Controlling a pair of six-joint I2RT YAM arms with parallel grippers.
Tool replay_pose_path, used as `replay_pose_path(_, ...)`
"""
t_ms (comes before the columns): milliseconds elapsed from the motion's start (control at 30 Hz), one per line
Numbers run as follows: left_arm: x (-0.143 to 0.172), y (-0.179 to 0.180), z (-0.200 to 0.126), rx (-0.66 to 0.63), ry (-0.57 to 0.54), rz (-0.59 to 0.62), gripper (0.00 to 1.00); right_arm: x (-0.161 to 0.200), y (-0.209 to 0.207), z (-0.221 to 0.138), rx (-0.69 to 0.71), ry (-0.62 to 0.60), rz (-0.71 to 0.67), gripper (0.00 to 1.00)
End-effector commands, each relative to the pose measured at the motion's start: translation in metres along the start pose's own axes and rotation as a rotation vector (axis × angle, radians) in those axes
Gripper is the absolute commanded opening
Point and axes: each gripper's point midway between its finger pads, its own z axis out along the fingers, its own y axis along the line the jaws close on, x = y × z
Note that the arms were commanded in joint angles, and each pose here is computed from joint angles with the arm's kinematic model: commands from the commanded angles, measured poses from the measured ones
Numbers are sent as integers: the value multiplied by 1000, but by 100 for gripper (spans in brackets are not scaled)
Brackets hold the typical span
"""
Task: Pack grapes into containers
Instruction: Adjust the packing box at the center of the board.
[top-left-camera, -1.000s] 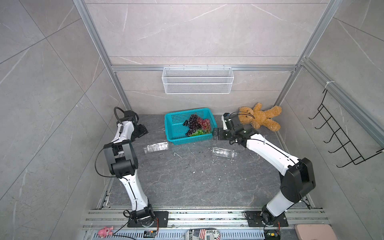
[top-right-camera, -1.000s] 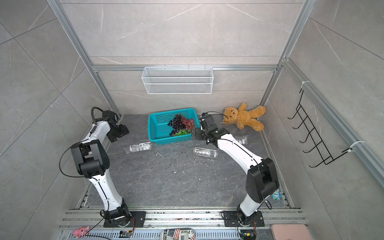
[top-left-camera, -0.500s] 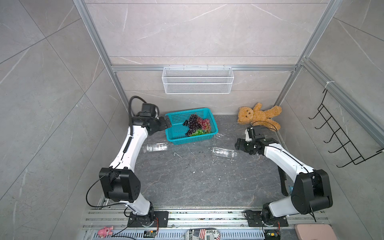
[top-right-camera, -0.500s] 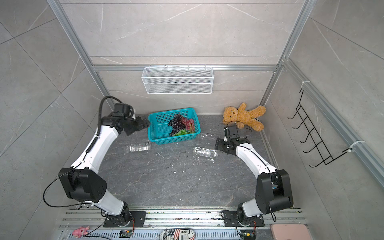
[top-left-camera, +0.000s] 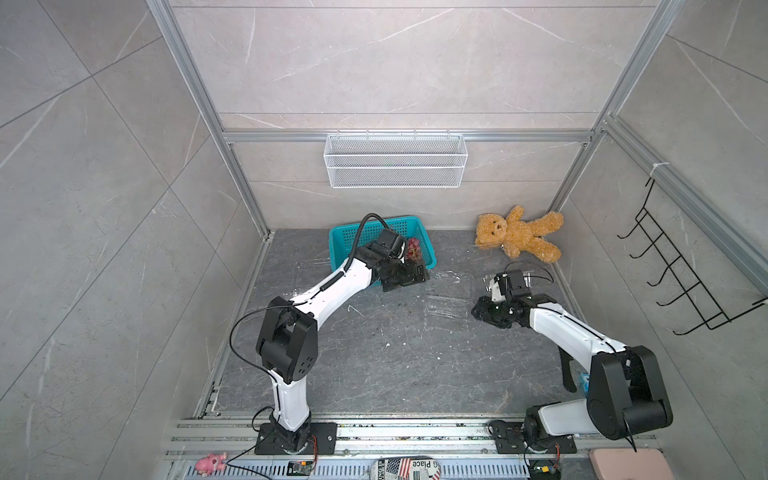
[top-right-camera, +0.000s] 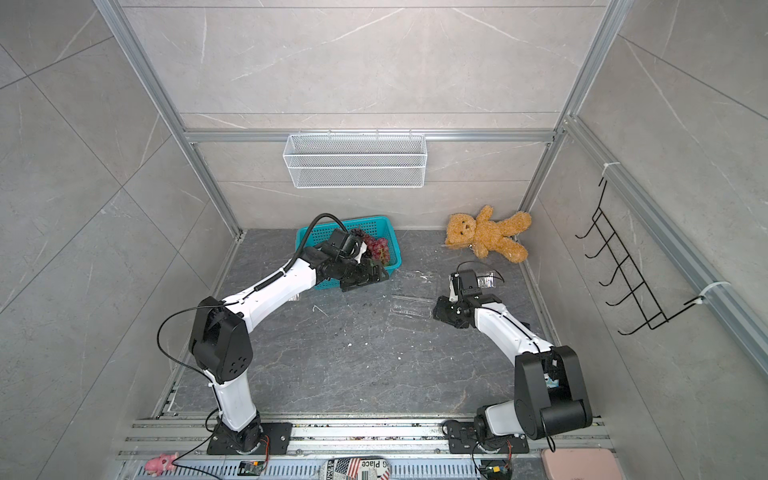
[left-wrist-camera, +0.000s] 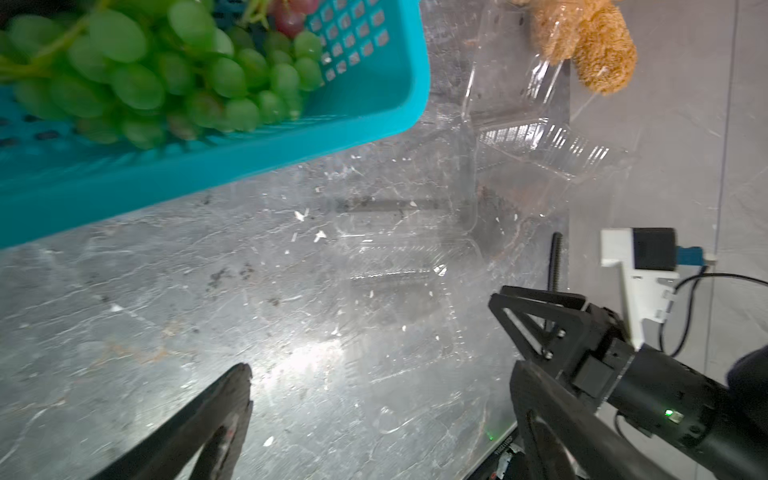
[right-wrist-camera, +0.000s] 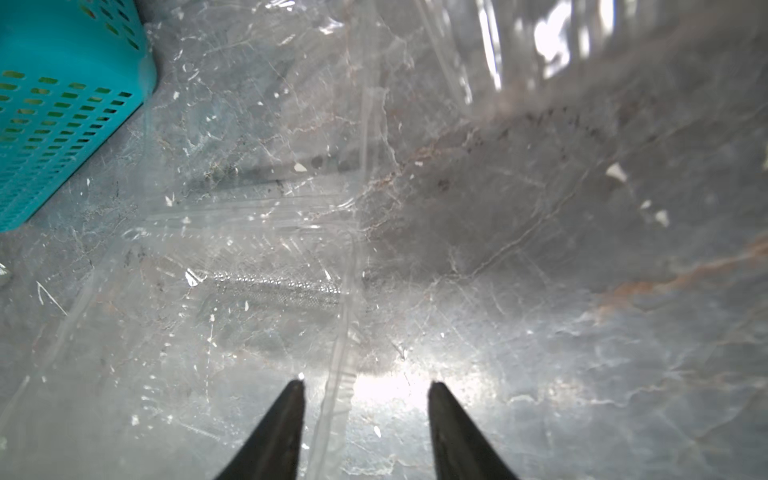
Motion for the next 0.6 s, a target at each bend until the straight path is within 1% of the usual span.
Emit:
replay_pose_path(0, -10, -30, -5, 103, -26, -11, 99, 3, 3, 6, -33, -3, 10, 46)
replay_pose_path(100, -1, -32, 10, 129, 13, -44, 99, 8, 3, 15, -51, 9, 16, 41)
replay_pose_path(233, 12, -33, 26, 134, 49, -52, 99, 15, 2, 26, -58, 24, 31, 35)
replay_pose_path(367, 25, -23, 40, 128, 85, -83, 99, 20, 2, 35, -49, 31, 28, 30)
replay_pose_path(467, 33, -14, 48, 116, 103, -108, 100, 24, 0, 40, -33, 38, 24, 22)
replay_pose_path(567, 37, -10, 52, 114, 111, -122, 99, 21, -3, 35, -15, 4, 23, 14)
